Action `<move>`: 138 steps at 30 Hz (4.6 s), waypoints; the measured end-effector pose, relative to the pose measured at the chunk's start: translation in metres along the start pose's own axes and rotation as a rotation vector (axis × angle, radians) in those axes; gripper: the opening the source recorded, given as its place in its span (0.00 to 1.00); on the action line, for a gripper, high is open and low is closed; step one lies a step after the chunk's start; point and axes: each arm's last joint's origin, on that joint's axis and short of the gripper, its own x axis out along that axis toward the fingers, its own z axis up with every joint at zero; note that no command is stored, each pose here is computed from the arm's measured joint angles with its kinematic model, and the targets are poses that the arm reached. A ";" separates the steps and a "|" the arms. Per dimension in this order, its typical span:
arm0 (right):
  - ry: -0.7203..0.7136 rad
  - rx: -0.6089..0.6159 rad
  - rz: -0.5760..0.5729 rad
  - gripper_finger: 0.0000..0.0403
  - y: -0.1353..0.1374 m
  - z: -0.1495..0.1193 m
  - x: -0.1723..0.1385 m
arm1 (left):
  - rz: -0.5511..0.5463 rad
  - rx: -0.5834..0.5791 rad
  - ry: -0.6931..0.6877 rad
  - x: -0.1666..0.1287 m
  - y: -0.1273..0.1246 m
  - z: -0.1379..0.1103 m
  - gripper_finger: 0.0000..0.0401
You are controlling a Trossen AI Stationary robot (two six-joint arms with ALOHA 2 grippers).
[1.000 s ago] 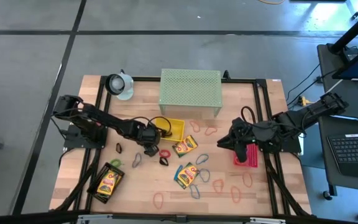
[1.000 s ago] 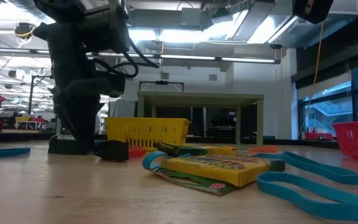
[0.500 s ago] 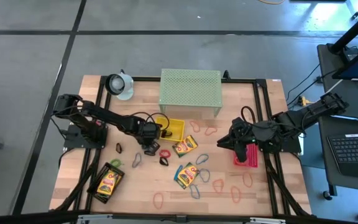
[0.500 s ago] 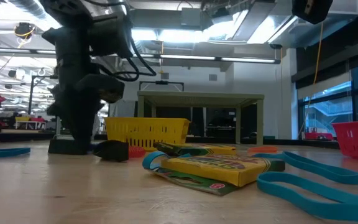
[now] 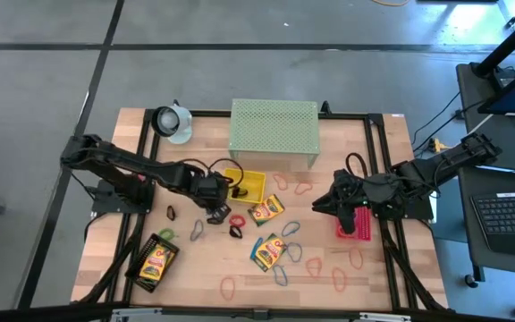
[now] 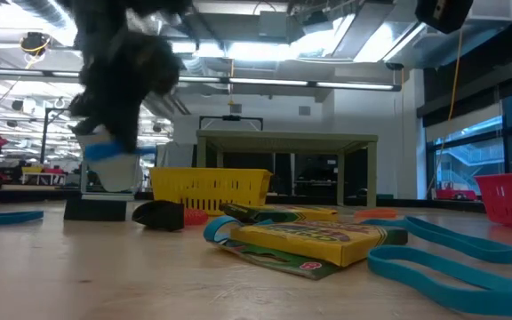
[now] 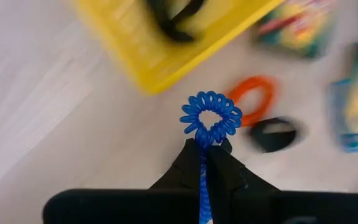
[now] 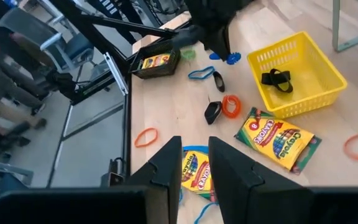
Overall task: Pick & Place Office Desk Supplies
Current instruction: Put the blue spring keychain into the red bin
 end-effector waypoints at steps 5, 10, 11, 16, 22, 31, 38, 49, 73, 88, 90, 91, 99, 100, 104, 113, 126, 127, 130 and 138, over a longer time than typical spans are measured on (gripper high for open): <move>-0.057 -0.191 0.033 0.20 0.003 0.006 0.000 | -0.120 0.028 -0.086 -0.028 -0.018 0.012 0.00; -0.163 -0.646 0.056 0.20 0.010 0.014 0.000 | -0.289 0.044 -0.143 -0.050 -0.036 0.029 0.00; -0.178 -0.720 0.054 0.20 0.011 0.015 0.001 | -0.332 0.043 -0.154 -0.053 -0.039 0.033 0.00; -0.201 -0.891 0.034 0.21 0.012 0.017 0.016 | -0.555 0.049 -0.279 -0.074 -0.058 0.051 0.00; -0.164 -1.000 0.015 0.31 0.013 0.012 0.040 | -0.751 0.076 -0.377 -0.091 -0.071 0.061 0.00; -0.283 -0.983 -0.107 0.59 0.015 0.022 0.048 | -0.787 0.031 -0.363 -0.093 -0.073 0.062 0.00; -0.316 -0.969 -0.113 0.63 0.010 0.029 0.051 | -0.825 0.042 -0.371 -0.094 -0.075 0.063 0.00; -0.339 -0.992 -0.040 0.56 0.011 0.031 0.068 | -0.836 0.054 -0.387 -0.095 -0.072 0.070 0.00; -0.240 -1.007 -0.085 0.26 0.019 0.045 0.091 | -0.890 0.091 -0.342 -0.089 -0.077 0.071 0.00; -0.249 -0.977 -0.120 0.02 0.023 0.042 0.090 | -0.887 0.088 -0.346 -0.089 -0.077 0.071 0.01; -0.253 -0.978 -0.117 0.02 0.025 0.042 0.088 | -0.884 0.085 -0.353 -0.089 -0.077 0.071 0.02; -0.258 -0.977 -0.114 0.02 0.026 0.042 0.086 | -0.883 0.084 -0.355 -0.089 -0.077 0.072 0.04; -0.318 -0.909 -0.127 0.02 0.031 0.048 0.068 | -0.870 0.072 -0.371 -0.089 -0.076 0.073 0.21; -0.313 -0.900 -0.130 0.02 0.030 0.048 0.066 | -0.869 0.071 -0.373 -0.089 -0.076 0.073 0.23; -0.281 -0.868 -0.146 0.02 0.028 0.046 0.064 | -0.868 0.070 -0.377 -0.089 -0.076 0.073 0.27; -0.209 -0.739 -0.220 0.02 0.019 0.043 0.043 | -0.898 0.095 -0.375 -0.091 -0.077 0.073 0.28; 0.052 -0.222 -0.350 0.02 -0.014 0.018 -0.016 | -0.673 0.205 -0.380 -0.078 -0.068 0.064 0.21; 0.077 -0.178 -0.359 0.02 -0.017 0.016 -0.020 | -0.642 0.219 -0.380 -0.077 -0.067 0.062 0.20; 0.160 -0.045 -0.383 0.02 -0.023 0.008 -0.028 | -0.562 0.274 -0.375 -0.073 -0.066 0.055 0.17; 0.388 0.166 -0.508 0.02 -0.031 -0.016 -0.042 | -0.440 0.363 -0.325 -0.065 -0.067 0.038 0.12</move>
